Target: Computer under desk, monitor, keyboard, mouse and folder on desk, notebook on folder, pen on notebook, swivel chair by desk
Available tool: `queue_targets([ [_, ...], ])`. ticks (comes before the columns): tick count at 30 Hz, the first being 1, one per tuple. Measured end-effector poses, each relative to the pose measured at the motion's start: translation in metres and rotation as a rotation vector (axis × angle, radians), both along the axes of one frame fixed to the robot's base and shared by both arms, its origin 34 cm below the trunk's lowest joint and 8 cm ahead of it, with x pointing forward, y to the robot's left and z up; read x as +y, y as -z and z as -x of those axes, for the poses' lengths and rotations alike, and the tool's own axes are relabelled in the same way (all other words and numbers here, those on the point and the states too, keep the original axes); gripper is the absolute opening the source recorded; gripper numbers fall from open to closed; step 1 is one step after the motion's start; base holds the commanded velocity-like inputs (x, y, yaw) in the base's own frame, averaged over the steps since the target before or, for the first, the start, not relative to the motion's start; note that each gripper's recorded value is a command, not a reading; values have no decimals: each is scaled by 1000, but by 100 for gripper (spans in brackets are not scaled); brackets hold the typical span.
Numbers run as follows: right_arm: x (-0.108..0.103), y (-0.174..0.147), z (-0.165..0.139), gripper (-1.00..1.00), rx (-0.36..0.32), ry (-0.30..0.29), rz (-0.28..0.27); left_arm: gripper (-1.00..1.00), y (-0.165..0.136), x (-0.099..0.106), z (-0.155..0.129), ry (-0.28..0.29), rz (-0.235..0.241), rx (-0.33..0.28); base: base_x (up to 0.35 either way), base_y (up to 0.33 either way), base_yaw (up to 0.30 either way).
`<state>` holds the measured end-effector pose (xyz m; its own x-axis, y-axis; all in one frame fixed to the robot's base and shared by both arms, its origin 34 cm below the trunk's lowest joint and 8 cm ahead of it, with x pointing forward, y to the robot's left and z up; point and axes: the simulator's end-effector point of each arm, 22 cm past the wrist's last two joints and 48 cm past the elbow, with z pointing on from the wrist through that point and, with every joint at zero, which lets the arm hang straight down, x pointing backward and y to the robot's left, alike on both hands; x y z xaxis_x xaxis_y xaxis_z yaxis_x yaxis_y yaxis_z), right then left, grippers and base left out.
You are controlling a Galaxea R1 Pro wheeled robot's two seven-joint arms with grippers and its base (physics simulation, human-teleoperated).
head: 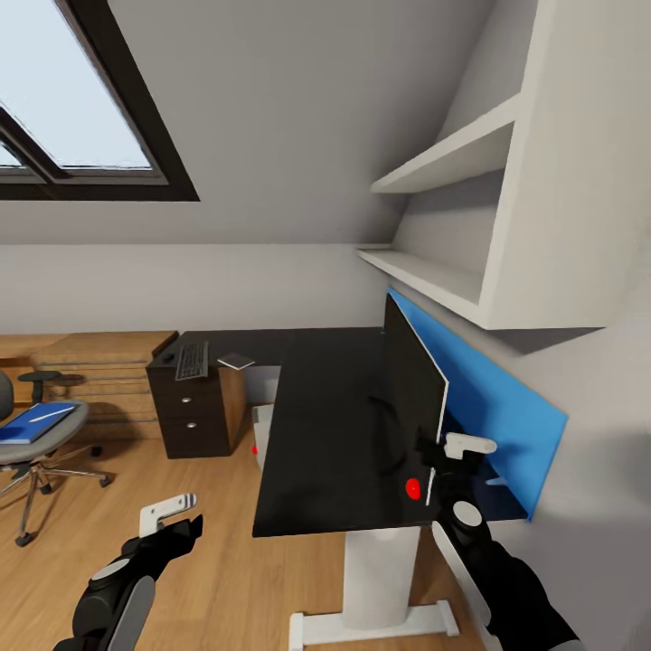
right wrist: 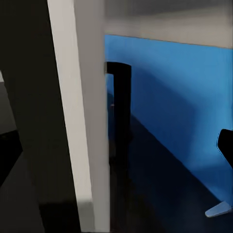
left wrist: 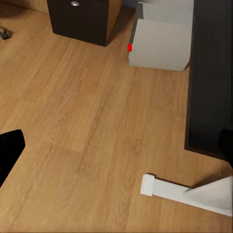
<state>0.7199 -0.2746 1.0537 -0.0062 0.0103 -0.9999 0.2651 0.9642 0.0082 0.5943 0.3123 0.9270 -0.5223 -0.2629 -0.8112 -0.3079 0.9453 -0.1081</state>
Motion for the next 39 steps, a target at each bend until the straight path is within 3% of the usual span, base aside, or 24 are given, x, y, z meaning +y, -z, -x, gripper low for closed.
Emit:
queue_targets([
  [12,-3,0,0,100,0,2,6,100,-1,0,0,1,1,-2,0,-204,0],
  [30,-7,0,0,100,0,5,14,100,-1,1,0,-1,2,-1,-6,-10,0],
  [39,-6,0,0,100,1,4,14,100,0,1,0,-2,1,0,-234,0,0],
])
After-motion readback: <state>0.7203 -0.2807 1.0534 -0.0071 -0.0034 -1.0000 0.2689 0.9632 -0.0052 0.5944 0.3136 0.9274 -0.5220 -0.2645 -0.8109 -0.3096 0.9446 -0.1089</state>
